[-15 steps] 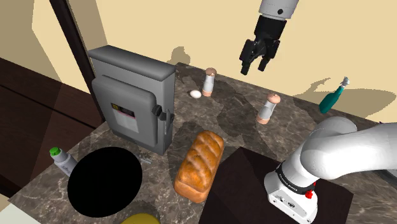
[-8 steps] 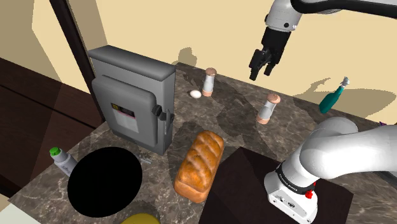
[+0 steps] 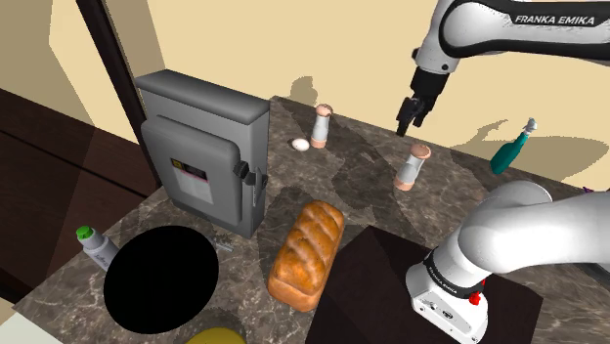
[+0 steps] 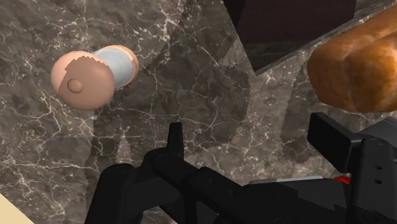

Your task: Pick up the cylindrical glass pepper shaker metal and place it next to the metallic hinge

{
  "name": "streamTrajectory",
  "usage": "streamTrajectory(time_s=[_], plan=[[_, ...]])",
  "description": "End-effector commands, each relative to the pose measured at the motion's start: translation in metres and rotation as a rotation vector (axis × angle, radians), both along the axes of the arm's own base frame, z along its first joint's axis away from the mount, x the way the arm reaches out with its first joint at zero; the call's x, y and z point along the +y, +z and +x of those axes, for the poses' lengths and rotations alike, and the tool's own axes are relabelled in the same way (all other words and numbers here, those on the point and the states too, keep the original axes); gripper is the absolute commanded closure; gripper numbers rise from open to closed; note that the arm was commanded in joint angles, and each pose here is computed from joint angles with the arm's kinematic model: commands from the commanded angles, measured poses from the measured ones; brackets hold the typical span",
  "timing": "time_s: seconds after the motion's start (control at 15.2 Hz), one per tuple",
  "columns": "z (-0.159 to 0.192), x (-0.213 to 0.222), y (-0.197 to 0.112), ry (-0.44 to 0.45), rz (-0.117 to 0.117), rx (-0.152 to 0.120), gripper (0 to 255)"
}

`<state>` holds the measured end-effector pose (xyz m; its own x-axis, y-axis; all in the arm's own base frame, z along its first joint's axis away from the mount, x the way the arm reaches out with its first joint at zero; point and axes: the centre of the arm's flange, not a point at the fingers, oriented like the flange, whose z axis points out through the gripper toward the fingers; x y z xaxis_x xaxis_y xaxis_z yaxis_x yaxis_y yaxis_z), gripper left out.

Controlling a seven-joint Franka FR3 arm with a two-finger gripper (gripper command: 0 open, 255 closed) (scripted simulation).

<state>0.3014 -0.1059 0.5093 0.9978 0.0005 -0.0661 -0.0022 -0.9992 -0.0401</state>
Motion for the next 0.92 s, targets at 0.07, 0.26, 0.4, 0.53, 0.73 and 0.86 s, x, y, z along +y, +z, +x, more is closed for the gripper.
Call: streamTrajectory(time_s=[0.07,0.26,0.4,0.53,0.73,0.86], plan=[[-0.003,-0.032,-0.022,0.033,-0.009,0.004,0],[-0.003,-0.064,-0.042,0.063,-0.018,0.008,0],[-0.003,-0.086,-0.056,0.083,-0.024,0.011,0],[-0.002,-0.107,-0.070,0.103,-0.029,0.014,0],[0.000,-0.140,-0.090,0.133,-0.038,0.019,0],[0.000,-0.144,-0.098,0.138,-0.039,0.019,0]])
